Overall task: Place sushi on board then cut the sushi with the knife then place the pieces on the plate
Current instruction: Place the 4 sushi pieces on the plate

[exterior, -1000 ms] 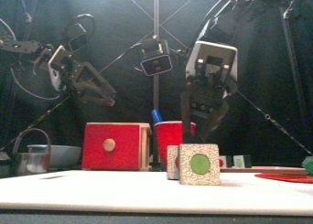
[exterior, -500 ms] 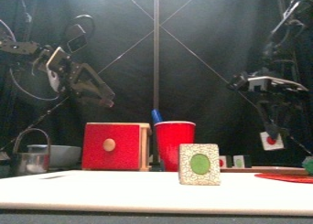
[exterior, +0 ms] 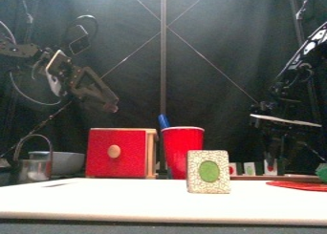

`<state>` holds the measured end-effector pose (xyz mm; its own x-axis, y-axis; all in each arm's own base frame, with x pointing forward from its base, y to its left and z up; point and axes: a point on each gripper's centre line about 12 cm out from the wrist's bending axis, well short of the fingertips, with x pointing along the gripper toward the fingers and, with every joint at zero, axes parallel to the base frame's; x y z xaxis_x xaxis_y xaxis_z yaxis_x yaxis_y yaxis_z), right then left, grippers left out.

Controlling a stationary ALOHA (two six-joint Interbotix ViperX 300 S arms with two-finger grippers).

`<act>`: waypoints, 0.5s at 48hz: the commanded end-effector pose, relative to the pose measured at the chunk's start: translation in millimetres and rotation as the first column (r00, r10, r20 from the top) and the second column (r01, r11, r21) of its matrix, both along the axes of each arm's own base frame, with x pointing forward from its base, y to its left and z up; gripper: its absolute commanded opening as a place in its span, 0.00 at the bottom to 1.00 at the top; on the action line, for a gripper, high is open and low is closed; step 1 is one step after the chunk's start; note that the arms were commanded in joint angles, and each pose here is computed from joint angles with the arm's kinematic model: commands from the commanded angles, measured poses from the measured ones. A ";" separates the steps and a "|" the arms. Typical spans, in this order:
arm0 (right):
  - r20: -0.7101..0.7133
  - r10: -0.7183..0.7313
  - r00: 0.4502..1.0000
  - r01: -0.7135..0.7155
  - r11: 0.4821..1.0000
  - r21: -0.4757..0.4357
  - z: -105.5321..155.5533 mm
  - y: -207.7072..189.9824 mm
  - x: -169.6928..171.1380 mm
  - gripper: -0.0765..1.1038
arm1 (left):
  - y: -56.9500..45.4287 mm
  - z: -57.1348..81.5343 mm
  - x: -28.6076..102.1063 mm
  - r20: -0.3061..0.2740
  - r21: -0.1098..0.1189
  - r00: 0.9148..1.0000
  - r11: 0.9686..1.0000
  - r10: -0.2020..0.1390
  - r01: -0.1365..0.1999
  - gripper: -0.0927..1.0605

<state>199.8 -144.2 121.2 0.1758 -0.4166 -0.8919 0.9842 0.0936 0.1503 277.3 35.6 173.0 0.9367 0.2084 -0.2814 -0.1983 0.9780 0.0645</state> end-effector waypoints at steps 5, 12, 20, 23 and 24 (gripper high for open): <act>0.059 0.053 0.997 -0.050 0.998 -0.044 43.9 26.5 10.8 0.86 | -0.2 4.2 2.4 0.017 0.001 1.000 1.000 0.000 0.000 0.86; 0.152 0.488 0.860 -0.477 0.873 -0.103 76.0 118.3 53.7 0.86 | -0.5 5.7 3.6 0.022 0.001 1.000 1.000 -0.002 0.002 0.86; 0.086 0.781 0.619 -0.776 0.625 -0.085 73.5 187.4 133.6 0.86 | -0.4 13.2 9.4 0.045 0.007 0.999 1.000 -0.006 0.005 0.86; 0.072 0.849 0.524 -0.843 0.529 -0.094 71.6 205.3 169.0 0.86 | -0.3 14.5 10.0 0.049 0.005 0.999 1.000 -0.004 0.004 0.86; 0.069 0.864 0.499 -0.859 0.503 -0.095 71.8 210.0 178.3 0.86 | -0.3 14.0 10.1 0.047 0.005 0.999 1.000 -0.004 0.004 0.86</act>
